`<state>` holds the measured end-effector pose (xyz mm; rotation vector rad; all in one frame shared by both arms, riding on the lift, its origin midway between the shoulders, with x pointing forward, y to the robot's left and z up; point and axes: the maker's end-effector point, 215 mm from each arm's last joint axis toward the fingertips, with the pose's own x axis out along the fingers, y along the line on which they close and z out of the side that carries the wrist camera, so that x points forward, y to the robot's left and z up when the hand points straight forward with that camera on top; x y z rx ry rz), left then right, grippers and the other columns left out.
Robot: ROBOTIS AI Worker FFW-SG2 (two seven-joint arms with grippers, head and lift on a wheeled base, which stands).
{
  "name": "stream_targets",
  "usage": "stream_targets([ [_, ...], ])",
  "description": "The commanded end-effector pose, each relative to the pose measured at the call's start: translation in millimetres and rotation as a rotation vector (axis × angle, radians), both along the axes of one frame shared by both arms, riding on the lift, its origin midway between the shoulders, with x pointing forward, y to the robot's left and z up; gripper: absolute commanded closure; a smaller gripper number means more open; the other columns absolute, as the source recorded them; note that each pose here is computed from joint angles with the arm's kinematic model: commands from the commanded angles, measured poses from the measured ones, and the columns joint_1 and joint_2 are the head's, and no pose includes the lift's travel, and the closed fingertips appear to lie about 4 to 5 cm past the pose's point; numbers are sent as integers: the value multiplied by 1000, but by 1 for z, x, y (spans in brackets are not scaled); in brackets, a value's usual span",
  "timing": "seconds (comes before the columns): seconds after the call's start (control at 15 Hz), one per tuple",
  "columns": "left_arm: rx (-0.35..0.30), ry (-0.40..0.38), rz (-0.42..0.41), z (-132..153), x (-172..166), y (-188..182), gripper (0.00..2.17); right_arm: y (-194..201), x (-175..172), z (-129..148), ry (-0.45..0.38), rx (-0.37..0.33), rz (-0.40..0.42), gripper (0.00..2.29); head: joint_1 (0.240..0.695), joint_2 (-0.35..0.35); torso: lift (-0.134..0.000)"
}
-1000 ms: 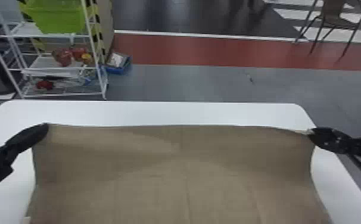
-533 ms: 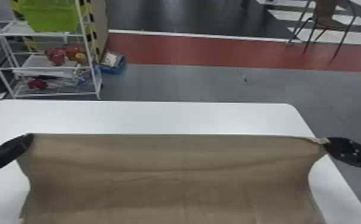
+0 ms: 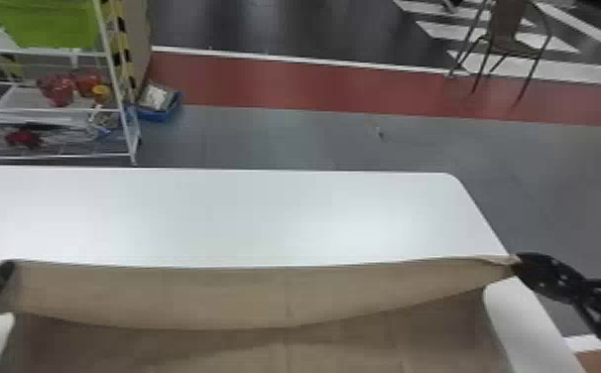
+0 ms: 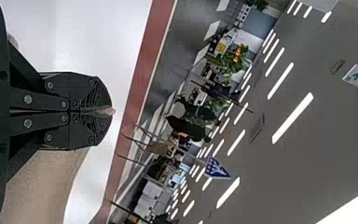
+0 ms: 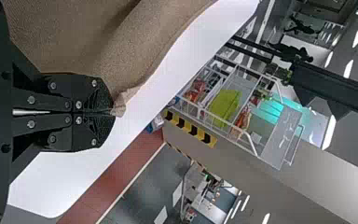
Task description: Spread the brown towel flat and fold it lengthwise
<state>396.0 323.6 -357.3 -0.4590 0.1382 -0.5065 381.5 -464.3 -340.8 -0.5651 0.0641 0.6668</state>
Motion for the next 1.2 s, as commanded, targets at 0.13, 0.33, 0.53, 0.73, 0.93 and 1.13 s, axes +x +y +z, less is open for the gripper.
stream_targets([
  [0.13, -7, -18, 0, -16, -21, 1, 1389, 12, -19, -16, 2, -25, 35, 1399, 695, -203, -123],
  [0.33, 2, -22, 32, -29, -28, 16, 1389, 12, -34, -26, -8, -55, 50, 1399, 695, -196, -123],
  [0.53, 0, -26, 71, -39, -28, 36, 1389, 0, -48, -37, -8, -82, 52, 1403, 695, -184, -123],
  [0.73, -5, -38, 78, -48, -32, 42, 1389, -5, -56, -48, 10, -92, 56, 1399, 695, -175, -123],
  [0.93, -36, -38, 62, -55, -39, 38, 1382, 11, -66, -61, 20, -104, 100, 1399, 695, -176, -123],
  [1.13, -69, -64, 49, -53, -49, 38, 1028, 24, -73, -77, 42, -106, 136, 1399, 695, -164, -123],
])
